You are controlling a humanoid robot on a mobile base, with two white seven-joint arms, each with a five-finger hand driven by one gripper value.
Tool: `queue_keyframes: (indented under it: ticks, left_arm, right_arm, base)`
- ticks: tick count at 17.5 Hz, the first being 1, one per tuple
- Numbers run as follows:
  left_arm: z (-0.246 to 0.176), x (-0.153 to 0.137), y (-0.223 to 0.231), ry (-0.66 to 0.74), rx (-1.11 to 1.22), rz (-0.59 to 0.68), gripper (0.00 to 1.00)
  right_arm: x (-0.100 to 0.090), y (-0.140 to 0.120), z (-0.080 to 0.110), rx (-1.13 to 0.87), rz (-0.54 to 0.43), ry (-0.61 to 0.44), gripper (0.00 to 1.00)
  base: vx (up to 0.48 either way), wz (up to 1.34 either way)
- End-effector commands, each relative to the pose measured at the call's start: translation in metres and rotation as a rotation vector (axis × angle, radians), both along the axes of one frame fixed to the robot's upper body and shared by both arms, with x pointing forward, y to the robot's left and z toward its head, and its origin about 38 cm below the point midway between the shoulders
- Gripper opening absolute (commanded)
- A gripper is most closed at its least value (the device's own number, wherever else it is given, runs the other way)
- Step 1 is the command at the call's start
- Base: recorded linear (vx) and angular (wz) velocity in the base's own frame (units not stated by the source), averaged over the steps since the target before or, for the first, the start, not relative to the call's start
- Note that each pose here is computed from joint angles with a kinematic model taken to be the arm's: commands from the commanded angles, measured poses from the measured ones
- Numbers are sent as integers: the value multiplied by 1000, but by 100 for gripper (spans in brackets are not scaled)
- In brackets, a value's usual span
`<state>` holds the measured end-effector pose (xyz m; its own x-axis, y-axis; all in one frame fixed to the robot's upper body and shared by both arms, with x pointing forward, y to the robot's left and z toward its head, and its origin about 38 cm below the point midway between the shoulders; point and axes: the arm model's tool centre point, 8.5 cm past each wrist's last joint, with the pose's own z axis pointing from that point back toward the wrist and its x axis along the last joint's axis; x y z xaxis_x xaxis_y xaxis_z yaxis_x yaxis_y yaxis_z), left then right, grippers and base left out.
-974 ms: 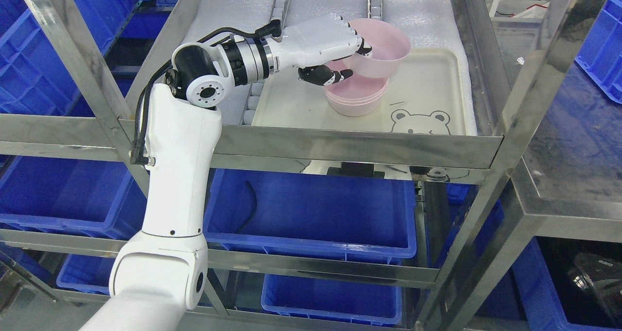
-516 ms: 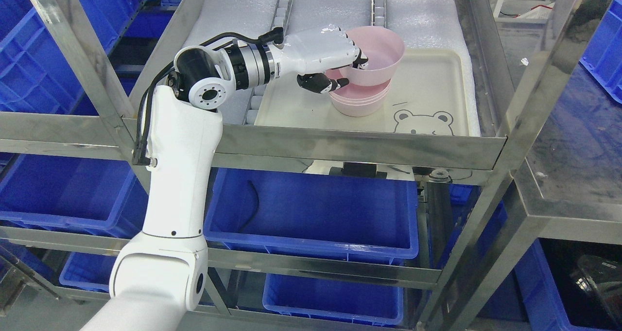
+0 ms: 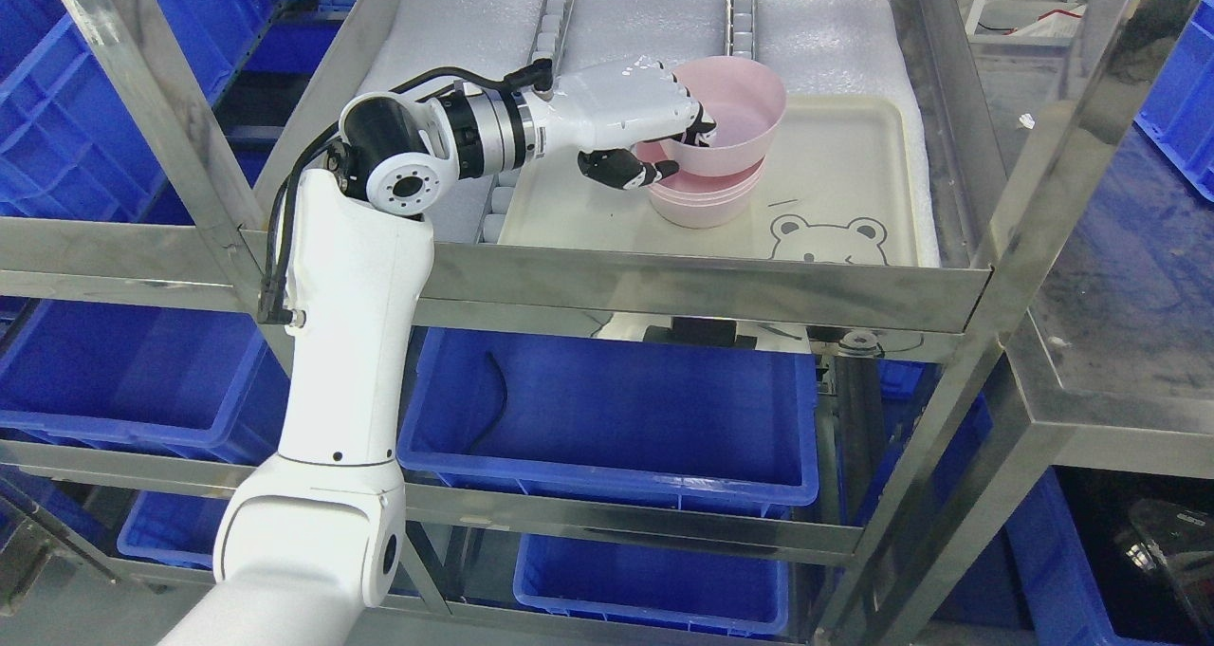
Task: Stack pink IKEA bowl on shelf middle layer
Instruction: 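Lower the pink bowl into the other pink bowl with the left hand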
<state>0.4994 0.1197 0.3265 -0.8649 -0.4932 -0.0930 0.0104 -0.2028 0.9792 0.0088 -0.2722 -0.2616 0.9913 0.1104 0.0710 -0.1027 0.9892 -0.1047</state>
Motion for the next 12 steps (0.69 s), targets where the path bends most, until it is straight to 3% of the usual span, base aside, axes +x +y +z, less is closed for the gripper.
queue_keyframes:
  ticks: [1,12]
  left_arm:
    - [5,0,9,-1,18,8,10]
    - [4,1,16,15,42,32,8]
  right_arm:
    - [3,-11,1,-17,1,-14,100]
    - [4,-11,1,-17,1,-15,100]
  base:
    - [0,0]
    - [0,0]
